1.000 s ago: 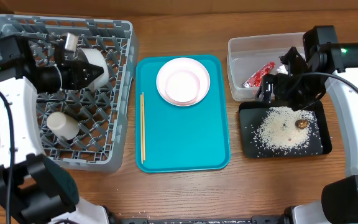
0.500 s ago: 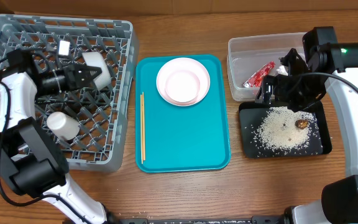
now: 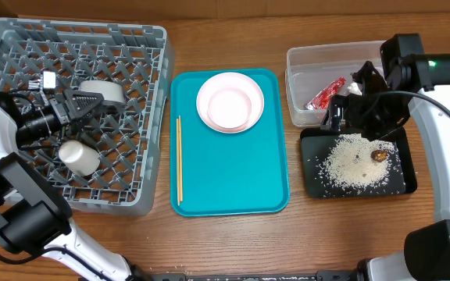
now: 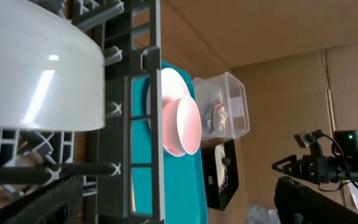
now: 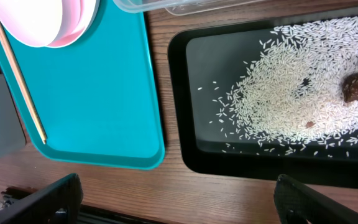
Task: Sort waste into correct bins and load items into the dishwasher
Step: 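Carry the saucer into the dish rack and open the left gripper, then reach the left gripper to the pink bowl and grasp its rim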
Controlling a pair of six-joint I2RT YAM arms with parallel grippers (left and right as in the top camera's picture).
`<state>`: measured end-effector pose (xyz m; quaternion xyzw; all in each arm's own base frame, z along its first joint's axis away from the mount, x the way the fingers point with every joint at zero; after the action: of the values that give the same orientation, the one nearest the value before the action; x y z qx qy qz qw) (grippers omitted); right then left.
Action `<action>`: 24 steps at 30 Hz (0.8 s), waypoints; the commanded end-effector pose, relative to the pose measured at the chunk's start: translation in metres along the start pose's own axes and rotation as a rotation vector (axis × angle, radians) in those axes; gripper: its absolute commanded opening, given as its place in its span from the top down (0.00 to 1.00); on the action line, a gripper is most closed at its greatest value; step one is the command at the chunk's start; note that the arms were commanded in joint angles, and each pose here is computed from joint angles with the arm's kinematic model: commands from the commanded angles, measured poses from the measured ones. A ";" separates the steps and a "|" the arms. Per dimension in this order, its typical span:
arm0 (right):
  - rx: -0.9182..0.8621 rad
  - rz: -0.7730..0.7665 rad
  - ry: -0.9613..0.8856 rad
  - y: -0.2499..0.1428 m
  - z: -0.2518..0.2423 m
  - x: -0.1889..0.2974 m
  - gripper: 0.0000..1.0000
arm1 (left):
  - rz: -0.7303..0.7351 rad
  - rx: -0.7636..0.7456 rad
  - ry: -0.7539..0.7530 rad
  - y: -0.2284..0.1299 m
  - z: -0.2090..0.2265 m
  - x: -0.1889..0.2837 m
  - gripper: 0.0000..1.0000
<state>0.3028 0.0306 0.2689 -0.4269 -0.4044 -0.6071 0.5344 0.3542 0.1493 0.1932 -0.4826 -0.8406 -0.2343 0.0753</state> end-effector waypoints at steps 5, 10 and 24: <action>0.015 -0.031 0.005 -0.006 0.004 0.010 0.00 | -0.007 -0.132 0.204 -0.004 -0.065 0.024 0.00; 0.015 -0.031 0.005 -0.006 0.004 0.010 0.00 | 0.004 -0.286 0.223 -0.016 -0.124 0.014 0.00; 0.006 -0.023 -0.009 -0.007 0.002 0.010 0.00 | 0.375 -0.815 0.666 -0.097 -0.192 -0.209 0.00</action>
<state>0.3015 0.0306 0.2689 -0.4293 -0.4020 -0.6054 0.5363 0.3455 -0.1107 0.2894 -0.5458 -0.5716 -0.5991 0.1286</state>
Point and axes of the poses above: each gripper's point midway between its finger pads, its own x axis back along the fingers, its own z axis along the line the jaws close on, y = z × x, the point moved 8 cm from there along x, back along the fingers, and after that the axes turned 1 degree about -x, right-handed, at the moved point
